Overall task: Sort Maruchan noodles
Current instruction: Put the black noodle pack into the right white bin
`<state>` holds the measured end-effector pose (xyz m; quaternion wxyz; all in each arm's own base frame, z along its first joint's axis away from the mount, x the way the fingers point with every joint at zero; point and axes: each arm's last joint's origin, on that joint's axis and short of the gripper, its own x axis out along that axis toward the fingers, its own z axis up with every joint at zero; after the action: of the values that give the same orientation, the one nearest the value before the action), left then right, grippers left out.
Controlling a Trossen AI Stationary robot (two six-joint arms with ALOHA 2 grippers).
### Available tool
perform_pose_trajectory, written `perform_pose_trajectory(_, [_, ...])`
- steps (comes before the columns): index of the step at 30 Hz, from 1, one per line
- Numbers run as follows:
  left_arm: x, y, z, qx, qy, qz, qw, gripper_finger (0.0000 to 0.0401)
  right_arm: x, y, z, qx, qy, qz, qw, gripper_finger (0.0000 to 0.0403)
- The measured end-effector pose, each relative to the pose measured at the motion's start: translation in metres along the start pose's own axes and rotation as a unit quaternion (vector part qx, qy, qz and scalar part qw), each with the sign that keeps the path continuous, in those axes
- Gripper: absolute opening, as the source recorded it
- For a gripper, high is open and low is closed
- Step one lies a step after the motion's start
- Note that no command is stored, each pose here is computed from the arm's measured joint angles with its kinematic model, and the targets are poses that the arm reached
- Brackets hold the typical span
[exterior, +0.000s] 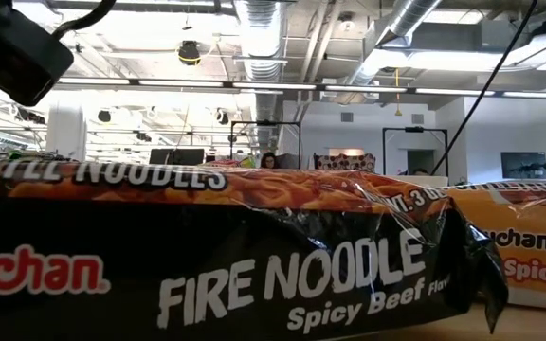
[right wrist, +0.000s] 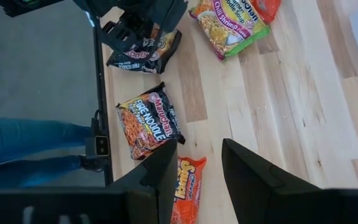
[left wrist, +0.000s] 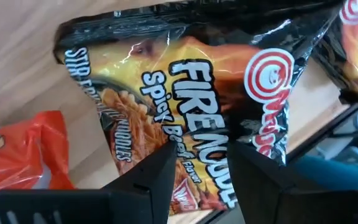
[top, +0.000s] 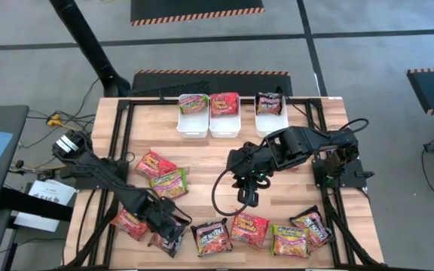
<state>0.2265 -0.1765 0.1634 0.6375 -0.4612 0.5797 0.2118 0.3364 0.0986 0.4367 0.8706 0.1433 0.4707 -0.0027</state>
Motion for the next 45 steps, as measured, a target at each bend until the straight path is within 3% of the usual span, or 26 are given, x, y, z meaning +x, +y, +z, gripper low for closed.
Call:
perform_pose_trajectory(7, [0.0,0.003,0.002,-0.023,-0.034,0.013,0.999,0.0122,0.0,-0.001,0.0,0.001,-0.006,-0.012,1.0,0.015])
perform_pose_trajectory(16, [0.001,0.003,0.005,-0.009,-0.085,0.004,0.996,0.0007,0.0,-0.001,0.0,0.001,-0.007,-0.012,1.0,0.015])
perform_pose_trajectory(28, [-0.01,-0.01,0.008,0.024,-0.15,-0.081,0.985,0.0,0.0,-0.001,0.0,-0.004,-0.006,-0.013,1.0,0.015])
perform_pose_trajectory(38, [-0.045,-0.013,0.011,0.035,-0.2,-0.142,0.969,0.0,0.0,-0.001,0.0,-0.003,-0.004,-0.012,1.0,0.015])
perform_pose_trajectory(45, [-0.046,-0.014,0.013,0.046,-0.149,-0.147,0.977,0.0,0.0,-0.004,0.001,0.001,-0.004,-0.012,1.0,0.015])
